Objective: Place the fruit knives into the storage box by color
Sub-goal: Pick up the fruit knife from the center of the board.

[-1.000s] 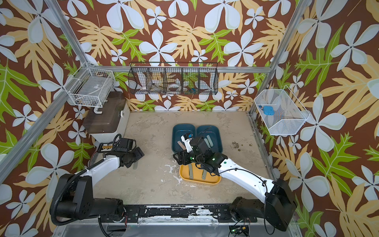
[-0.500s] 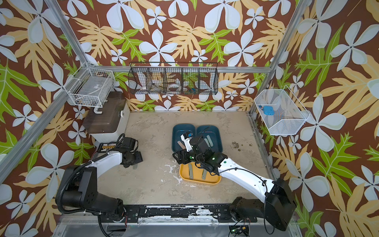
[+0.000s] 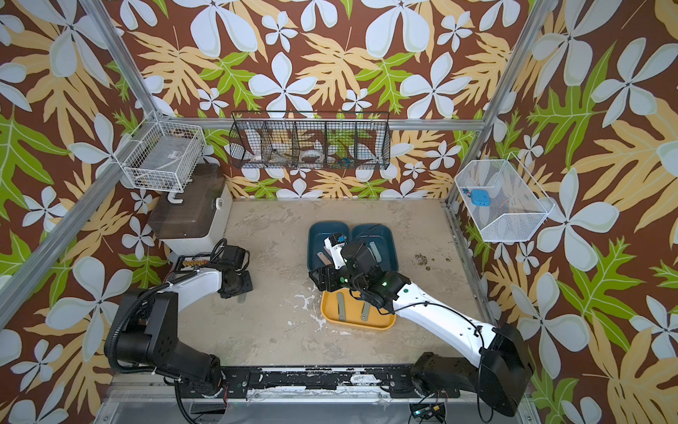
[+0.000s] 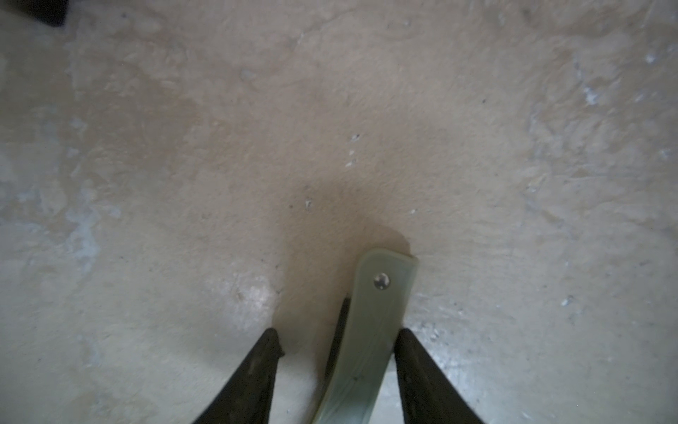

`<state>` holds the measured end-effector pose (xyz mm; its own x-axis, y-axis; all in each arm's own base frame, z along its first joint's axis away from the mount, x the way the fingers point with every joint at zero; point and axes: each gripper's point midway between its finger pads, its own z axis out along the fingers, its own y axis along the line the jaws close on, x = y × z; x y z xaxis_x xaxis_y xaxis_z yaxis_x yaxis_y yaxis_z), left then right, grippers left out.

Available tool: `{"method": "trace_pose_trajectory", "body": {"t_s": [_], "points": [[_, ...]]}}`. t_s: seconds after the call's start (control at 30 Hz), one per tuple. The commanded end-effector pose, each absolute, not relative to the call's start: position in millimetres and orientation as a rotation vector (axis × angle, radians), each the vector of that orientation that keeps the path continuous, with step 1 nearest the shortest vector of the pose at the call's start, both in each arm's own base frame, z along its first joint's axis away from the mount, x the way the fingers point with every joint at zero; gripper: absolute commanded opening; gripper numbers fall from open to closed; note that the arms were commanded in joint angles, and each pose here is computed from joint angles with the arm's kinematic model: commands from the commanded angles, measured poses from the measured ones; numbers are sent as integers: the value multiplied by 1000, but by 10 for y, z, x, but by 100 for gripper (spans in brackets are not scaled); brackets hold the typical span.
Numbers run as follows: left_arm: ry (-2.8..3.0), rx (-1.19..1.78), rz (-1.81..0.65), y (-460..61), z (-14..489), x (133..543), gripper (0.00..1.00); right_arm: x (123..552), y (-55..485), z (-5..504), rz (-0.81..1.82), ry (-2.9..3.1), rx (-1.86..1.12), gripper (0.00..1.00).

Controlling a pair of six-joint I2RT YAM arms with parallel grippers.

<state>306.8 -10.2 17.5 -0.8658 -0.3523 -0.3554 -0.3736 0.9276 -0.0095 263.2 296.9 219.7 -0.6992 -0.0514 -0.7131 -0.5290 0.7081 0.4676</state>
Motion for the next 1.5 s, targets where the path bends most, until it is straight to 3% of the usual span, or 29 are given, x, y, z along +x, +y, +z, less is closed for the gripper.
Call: {"method": "trace_pose_trajectory", "body": {"t_s": [0.0, 0.4, 0.87, 1.17, 1.47], "points": [[2774, -515, 85, -131, 113, 2992, 46, 2645, 2953, 2256, 879, 2203, -431, 76], [2778, -507, -8, -296, 102, 2993, 21, 2659, 2896, 2312, 842, 2189, -425, 76], [2678, -413, -154, -588, 694, 3138, 16, 2787, 2818, 2255, 770, 2200, -413, 76], [2592, -237, -324, -1423, 1259, 3212, 16, 2989, 2288, 2169, 714, 2221, -268, 76], [2537, -32, -469, -2528, 1662, 3150, 16, 2829, 1920, 2081, 689, 2242, -180, 76]]}}
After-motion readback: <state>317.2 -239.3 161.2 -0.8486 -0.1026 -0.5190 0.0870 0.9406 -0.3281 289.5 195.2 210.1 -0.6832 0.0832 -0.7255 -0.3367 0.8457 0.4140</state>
